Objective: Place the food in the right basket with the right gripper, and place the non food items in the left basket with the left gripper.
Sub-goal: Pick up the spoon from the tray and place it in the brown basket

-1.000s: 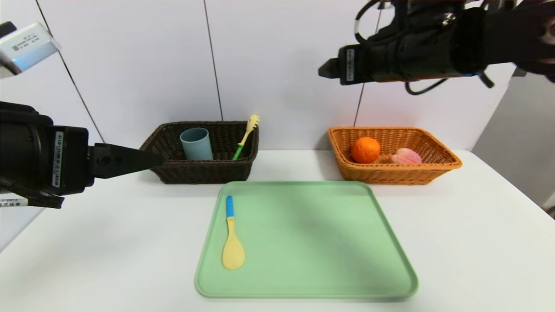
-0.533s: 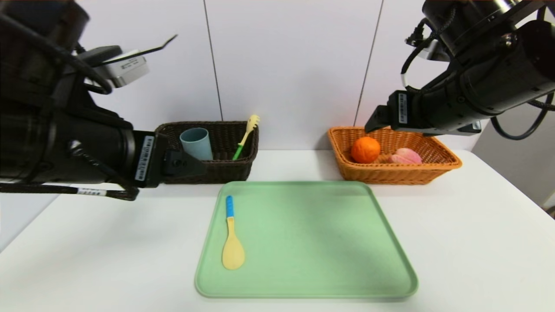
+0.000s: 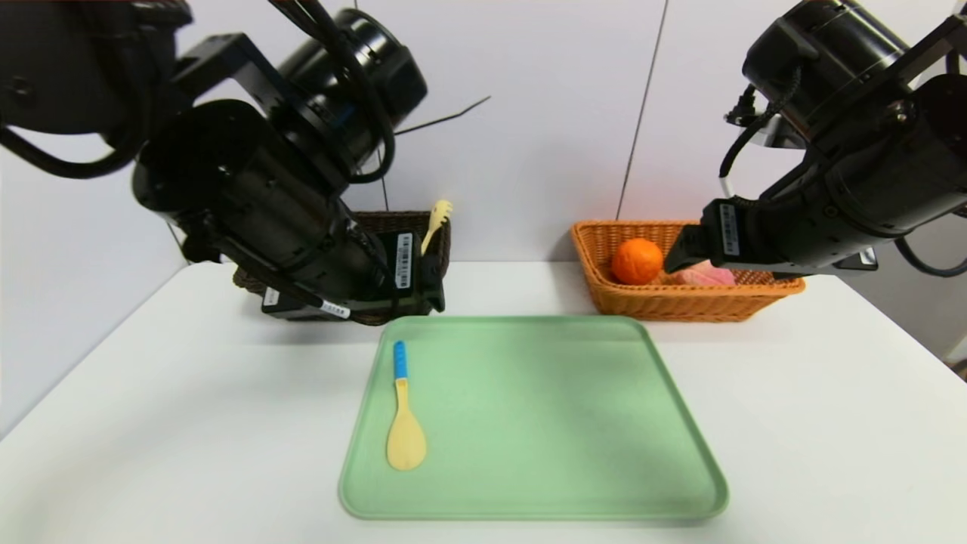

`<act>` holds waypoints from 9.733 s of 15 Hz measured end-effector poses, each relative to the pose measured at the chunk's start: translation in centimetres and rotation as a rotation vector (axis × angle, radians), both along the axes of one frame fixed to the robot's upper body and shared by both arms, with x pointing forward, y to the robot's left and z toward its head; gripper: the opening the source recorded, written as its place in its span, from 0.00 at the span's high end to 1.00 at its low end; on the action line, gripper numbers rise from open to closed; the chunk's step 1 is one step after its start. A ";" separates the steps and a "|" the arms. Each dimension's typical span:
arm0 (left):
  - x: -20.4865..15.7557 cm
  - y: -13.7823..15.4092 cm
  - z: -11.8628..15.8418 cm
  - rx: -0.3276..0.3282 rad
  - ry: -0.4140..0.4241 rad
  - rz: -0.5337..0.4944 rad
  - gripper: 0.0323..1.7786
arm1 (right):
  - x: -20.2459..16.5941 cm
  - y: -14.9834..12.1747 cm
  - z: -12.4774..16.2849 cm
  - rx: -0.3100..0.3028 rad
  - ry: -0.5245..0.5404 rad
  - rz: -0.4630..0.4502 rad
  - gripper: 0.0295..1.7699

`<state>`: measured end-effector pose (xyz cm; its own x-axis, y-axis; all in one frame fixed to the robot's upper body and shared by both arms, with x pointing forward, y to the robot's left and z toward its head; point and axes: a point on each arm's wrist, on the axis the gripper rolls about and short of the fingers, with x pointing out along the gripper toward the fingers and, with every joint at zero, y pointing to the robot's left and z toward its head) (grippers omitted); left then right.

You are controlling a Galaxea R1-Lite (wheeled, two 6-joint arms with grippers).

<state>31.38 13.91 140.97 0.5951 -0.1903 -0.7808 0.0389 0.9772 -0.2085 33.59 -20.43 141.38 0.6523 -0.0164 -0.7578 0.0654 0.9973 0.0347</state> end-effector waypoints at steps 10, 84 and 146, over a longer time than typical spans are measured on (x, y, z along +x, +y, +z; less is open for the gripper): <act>3.7 -3.3 -5.9 0.078 0.168 0.091 0.05 | 0.1 -0.2 -0.5 -0.010 0.017 -0.010 0.04; 4.1 -5.0 -6.8 0.056 0.166 0.043 0.94 | -0.8 0.9 -0.4 -0.009 0.012 0.041 0.03; 18.8 17.7 -10.0 0.008 -0.696 0.242 0.50 | -2.1 0.9 -0.1 0.000 0.007 0.056 0.03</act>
<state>50.22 31.65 130.95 0.9781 0.0135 -0.2079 -0.0575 0.9767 -0.2067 31.51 -19.48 141.30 0.6470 0.0198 -0.7623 0.0102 0.9993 0.0346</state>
